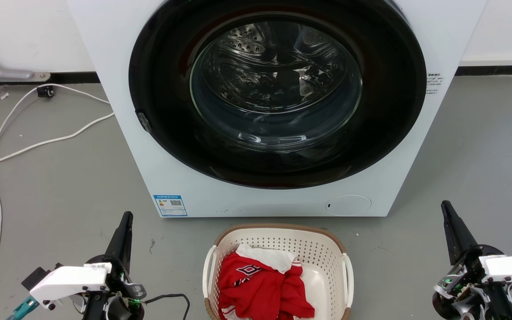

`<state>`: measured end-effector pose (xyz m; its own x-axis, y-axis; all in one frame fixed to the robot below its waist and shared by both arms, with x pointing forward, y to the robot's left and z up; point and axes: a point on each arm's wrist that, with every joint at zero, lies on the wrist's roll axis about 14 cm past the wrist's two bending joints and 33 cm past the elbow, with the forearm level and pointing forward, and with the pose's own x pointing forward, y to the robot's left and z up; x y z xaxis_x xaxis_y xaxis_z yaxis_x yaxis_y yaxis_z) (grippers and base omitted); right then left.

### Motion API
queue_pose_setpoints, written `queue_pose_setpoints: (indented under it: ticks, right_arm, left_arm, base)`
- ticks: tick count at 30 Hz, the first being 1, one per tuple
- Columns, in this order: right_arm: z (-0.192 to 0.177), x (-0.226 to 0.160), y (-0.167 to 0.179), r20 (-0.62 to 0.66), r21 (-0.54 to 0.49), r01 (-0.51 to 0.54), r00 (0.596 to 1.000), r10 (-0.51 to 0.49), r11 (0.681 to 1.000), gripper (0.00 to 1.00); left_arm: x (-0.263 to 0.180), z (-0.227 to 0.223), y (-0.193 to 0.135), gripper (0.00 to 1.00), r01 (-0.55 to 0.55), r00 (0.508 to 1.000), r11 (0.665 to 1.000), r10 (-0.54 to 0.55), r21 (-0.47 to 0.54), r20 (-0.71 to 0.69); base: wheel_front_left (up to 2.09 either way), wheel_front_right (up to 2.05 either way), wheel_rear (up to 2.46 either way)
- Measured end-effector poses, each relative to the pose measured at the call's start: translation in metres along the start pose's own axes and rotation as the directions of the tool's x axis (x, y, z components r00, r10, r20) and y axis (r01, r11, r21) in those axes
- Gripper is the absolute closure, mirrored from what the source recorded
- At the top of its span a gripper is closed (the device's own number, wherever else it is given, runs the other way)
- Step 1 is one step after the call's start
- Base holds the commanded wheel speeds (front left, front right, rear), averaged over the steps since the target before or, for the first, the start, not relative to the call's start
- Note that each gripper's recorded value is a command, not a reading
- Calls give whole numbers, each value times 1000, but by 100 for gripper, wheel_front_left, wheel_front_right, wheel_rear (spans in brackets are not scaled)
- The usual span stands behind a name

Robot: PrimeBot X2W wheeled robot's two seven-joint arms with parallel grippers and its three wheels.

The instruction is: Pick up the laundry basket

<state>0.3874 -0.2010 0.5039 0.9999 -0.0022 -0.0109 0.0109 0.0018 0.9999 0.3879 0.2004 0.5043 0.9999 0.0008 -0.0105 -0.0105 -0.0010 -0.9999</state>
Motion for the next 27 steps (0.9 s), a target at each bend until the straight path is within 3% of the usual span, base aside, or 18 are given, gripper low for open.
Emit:
queue_pose_setpoints:
  ticks: [12,13,17,27]
  right_arm:
    - [0,0,0,0,0,0,1000,0,1000,100]
    - [0,-1,-2,0,1,7,1000,-7,1000,0]
    - [-1,-9,-18,4,6,53,999,-53,999,0]
    - [-7,-6,-11,9,-33,31,999,-30,999,0]
  left_arm:
    - [0,0,0,100,0,1000,1000,0,0,0]
    - [-1,0,3,0,-8,1000,1000,8,-2,-1]
    - [-8,-2,19,0,-57,998,998,57,-7,0]
    - [-7,-11,15,0,-47,999,998,47,39,1]
  base:
    - [0,0,0]
    - [0,0,0]
    - [0,0,0]
    - [0,0,0]
